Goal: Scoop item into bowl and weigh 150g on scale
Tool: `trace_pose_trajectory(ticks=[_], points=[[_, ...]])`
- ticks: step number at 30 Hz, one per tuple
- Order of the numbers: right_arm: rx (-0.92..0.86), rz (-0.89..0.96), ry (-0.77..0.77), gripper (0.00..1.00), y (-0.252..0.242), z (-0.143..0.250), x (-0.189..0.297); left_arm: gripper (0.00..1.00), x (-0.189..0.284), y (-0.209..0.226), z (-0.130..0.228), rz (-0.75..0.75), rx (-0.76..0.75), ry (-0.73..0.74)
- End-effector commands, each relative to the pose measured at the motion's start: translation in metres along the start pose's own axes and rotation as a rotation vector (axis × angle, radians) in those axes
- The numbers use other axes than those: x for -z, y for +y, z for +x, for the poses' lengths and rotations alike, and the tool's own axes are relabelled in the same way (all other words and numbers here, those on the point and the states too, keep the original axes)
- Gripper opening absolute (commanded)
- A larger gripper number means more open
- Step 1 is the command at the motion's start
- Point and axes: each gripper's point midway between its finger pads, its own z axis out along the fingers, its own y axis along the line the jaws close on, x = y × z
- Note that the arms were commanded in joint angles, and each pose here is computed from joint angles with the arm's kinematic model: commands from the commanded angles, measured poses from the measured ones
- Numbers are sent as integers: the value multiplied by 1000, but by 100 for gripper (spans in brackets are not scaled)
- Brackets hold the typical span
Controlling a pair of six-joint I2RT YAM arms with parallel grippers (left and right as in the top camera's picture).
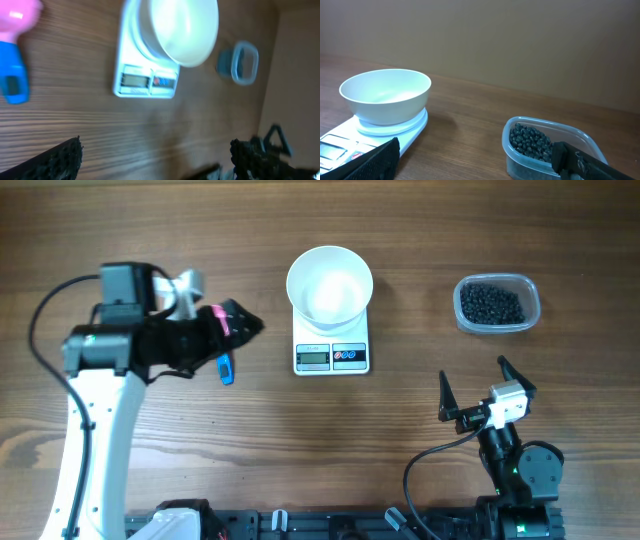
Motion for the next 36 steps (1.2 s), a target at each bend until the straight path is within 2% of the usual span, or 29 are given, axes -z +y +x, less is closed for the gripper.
trace_pose_trajectory(ticks=[1,2,6,7,9,10,11,12,15,16,17,18,27,36], points=[[-11,15,-3,100,-3,-1,0,93,-24,-30,15,-16,-131,48],[-11,15,-3,100,-3,-1,0,100,-31,-30,17,-55,-128,40],[-11,15,-3,100,-3,-1,0,99,-48,-19,12,-286,-29,-80],[-11,15,-3,100,-3,-1,0,88,-53,-17,13,-335,-24,-103],[-11,15,-3,100,-3,-1,0,75,-64,-22,21,-374,-80,-100],[-11,15,-3,100,-3,-1,0,74,-72,-27,27,-376,-108,-88],[-11,15,-3,100,-3,-1,0,61,-82,-33,32,-364,-134,-75],[-11,15,-3,100,-3,-1,0,43,-90,-37,35,-358,-151,-64],[-11,15,-3,100,-3,-1,0,26,-117,-45,50,-356,-141,-27],[-11,15,-3,100,-3,-1,0,25,-126,-47,55,-359,-127,-16],[-11,15,-3,100,-3,-1,0,19,-135,-48,59,-361,-126,-6],[-12,15,-3,100,-3,-1,0,4,-146,-49,62,-365,-138,2],[-11,15,-3,100,-3,-1,0,4,-208,-6,52,-557,-197,-55],[-11,15,-3,100,-3,-1,0,4,-244,-15,45,-482,-209,-87]])
